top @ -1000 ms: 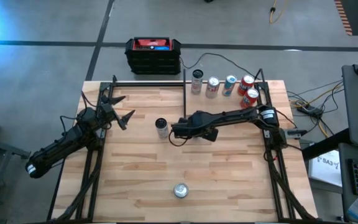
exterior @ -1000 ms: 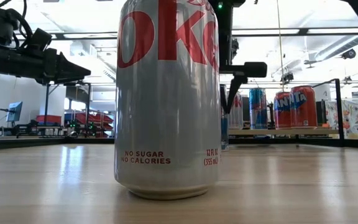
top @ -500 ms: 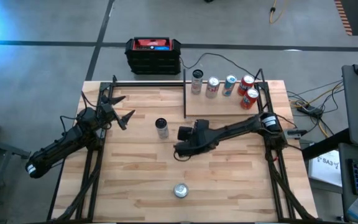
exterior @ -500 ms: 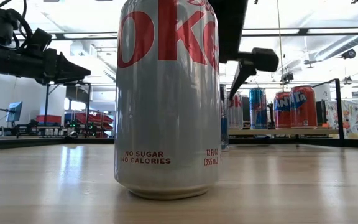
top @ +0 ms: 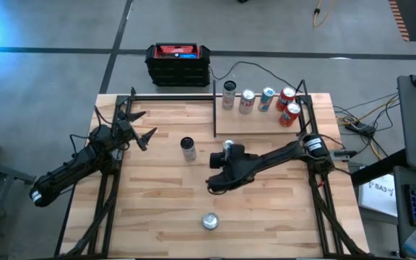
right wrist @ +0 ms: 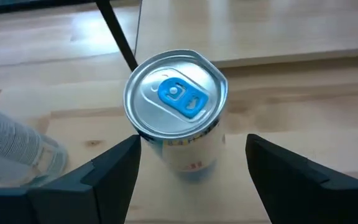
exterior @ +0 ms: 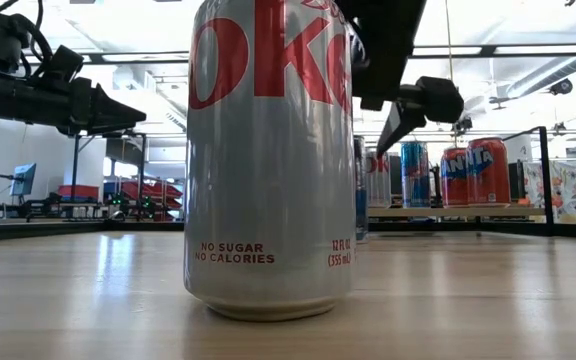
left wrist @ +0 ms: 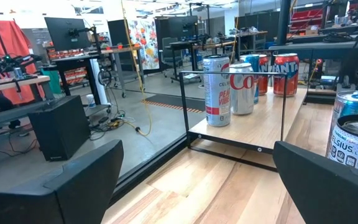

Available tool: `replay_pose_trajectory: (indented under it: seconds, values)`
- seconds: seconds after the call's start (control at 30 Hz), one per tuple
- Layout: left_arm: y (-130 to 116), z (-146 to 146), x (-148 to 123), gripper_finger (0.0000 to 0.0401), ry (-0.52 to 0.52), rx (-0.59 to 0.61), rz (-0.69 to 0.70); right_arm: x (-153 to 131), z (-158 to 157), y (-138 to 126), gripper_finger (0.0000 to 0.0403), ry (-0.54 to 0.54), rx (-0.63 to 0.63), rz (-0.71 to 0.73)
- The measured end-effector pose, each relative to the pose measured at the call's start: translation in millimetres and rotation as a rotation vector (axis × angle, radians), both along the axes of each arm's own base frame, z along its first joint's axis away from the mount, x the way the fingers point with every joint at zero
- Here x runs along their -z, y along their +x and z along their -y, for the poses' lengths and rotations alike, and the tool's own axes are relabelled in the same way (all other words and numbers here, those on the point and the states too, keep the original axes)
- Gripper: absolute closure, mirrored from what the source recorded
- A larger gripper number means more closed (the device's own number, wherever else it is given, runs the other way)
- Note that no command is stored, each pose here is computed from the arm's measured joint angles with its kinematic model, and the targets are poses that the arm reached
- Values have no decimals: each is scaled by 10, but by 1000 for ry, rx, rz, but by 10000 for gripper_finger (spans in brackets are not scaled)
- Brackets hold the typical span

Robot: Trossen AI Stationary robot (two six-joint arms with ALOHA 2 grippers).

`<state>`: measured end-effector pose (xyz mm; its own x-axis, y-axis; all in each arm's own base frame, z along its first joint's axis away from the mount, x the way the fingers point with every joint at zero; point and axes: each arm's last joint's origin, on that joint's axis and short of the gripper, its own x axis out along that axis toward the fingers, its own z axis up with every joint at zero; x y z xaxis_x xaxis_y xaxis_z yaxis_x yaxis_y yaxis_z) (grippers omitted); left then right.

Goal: Place canned beverage on shelf
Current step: Put the blue soda can on the shelf aligned with the other blue soda can

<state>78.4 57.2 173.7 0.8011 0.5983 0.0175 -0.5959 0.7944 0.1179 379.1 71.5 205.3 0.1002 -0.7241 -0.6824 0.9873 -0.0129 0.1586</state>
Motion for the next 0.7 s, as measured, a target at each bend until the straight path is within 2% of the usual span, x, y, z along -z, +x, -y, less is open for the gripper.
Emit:
replay_pose_trajectory:
  seconds: [0.37,0.5,0.7]
  values:
    - [0,0,-1,3,0,0,0,487,-3,115,129,-144,-15,-108]
    - [0,0,-1,3,0,0,0,595,2,133,129,-204,-10,-107]
    - [0,0,1,3,0,0,0,661,21,130,132,-213,34,-85]
